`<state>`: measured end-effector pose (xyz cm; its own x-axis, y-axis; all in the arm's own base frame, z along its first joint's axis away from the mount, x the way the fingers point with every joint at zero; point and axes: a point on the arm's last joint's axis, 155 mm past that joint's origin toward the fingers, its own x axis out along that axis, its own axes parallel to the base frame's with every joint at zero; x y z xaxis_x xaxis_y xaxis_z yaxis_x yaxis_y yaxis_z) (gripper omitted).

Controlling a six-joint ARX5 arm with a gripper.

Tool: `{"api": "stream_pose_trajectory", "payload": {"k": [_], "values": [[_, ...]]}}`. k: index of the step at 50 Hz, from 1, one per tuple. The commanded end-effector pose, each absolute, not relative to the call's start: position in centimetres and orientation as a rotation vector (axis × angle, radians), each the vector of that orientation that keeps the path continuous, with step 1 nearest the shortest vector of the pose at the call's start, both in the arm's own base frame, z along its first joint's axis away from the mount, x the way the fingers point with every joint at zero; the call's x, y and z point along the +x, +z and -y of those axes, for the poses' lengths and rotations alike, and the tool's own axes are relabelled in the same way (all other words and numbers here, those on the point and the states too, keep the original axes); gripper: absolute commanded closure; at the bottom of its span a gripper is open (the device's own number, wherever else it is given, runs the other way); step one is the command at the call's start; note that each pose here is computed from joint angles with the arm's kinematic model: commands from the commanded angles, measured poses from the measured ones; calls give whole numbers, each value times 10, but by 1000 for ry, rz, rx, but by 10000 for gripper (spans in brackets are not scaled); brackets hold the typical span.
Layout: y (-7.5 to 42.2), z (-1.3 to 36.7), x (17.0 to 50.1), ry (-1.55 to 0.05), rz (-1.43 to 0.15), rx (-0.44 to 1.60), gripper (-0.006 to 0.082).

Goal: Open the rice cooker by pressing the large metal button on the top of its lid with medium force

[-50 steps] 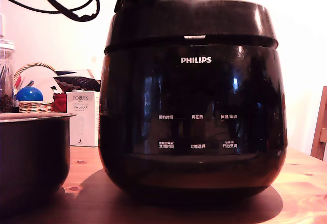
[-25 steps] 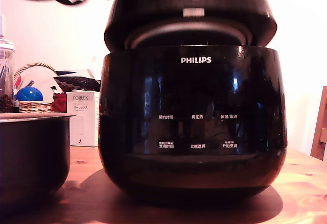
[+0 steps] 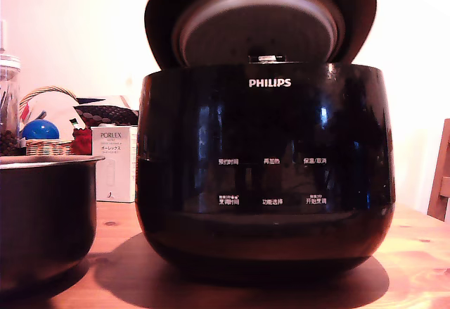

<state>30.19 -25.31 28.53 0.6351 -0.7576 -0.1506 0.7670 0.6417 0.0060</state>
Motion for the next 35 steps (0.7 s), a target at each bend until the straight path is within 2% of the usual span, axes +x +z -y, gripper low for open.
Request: {"api": "stream_pose_trajectory", "payload": {"k": [1, 20, 35], "values": [[282, 238, 305, -830, -138, 74, 791], [312, 164, 319, -627, -77, 59, 791], [321, 147, 318, -581, -53, 57, 791]]}}
